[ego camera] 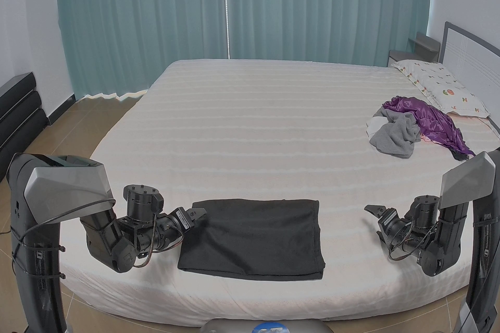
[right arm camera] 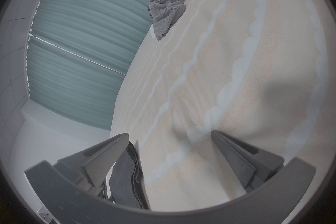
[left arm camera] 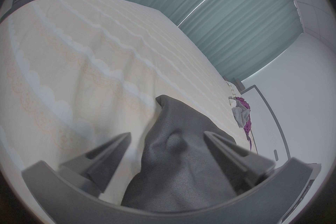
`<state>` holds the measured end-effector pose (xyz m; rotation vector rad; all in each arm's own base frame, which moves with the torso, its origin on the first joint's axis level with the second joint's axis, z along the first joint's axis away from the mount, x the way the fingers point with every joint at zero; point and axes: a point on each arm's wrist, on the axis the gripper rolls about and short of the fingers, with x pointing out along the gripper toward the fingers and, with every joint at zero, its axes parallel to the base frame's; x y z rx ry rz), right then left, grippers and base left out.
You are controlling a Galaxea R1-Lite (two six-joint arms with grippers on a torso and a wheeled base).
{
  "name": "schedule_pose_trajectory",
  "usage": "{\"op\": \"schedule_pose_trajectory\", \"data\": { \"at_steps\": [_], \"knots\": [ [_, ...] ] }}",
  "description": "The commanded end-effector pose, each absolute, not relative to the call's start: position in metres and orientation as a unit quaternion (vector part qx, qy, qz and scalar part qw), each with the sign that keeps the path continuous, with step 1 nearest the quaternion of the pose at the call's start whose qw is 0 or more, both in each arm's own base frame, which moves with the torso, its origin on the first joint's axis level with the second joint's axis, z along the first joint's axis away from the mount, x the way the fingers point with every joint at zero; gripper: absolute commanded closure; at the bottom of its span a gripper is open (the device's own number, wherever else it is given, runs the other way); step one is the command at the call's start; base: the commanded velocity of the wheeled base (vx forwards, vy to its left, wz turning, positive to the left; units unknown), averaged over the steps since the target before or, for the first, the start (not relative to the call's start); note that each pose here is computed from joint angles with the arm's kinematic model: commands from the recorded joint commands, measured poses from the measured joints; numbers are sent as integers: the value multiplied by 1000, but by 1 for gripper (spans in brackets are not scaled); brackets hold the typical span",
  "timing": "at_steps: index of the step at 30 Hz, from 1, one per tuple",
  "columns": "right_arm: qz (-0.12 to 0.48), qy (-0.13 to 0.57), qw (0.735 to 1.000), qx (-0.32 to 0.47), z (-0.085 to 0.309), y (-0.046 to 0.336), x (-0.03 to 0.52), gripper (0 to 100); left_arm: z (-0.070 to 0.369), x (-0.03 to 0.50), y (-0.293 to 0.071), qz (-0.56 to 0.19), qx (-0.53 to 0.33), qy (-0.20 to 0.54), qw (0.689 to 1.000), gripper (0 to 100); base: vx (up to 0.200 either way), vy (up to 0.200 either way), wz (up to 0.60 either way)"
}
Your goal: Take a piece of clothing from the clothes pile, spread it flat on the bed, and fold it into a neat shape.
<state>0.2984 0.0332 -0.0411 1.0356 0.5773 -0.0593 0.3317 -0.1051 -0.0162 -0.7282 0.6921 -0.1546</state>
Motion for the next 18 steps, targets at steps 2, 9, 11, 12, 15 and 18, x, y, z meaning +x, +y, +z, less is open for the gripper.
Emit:
{"op": "schedule_pose_trajectory", "data": {
  "at_steps": [2, 9, 11, 12, 15, 18],
  "knots": [
    [-23, 265, 830, 490, -39, 33, 299, 0, -16, 331, -103, -72, -350, 331, 874, 0, 0, 0, 0],
    [-27, 251, 831, 496, -34, 28, 302, 0, 7, 333, -92, -57, -400, 302, 863, 0, 0, 0, 0],
    [-29, 240, 835, 494, -29, 25, 302, 0, 19, 333, -85, -54, -407, 287, 866, 0, 0, 0, 0],
    [-27, 233, 837, 494, -23, 23, 302, 0, 23, 333, -81, -52, -409, 281, 867, 0, 0, 0, 0],
    [-23, 210, 841, 498, -8, 18, 301, 0, 34, 331, -76, -52, -413, 267, 869, 0, 0, 0, 0],
    [-8, 152, 861, 485, 37, 6, 285, 0, 75, 324, -62, -63, -424, 209, 879, 0, 0, 0, 0]
  ]
}}
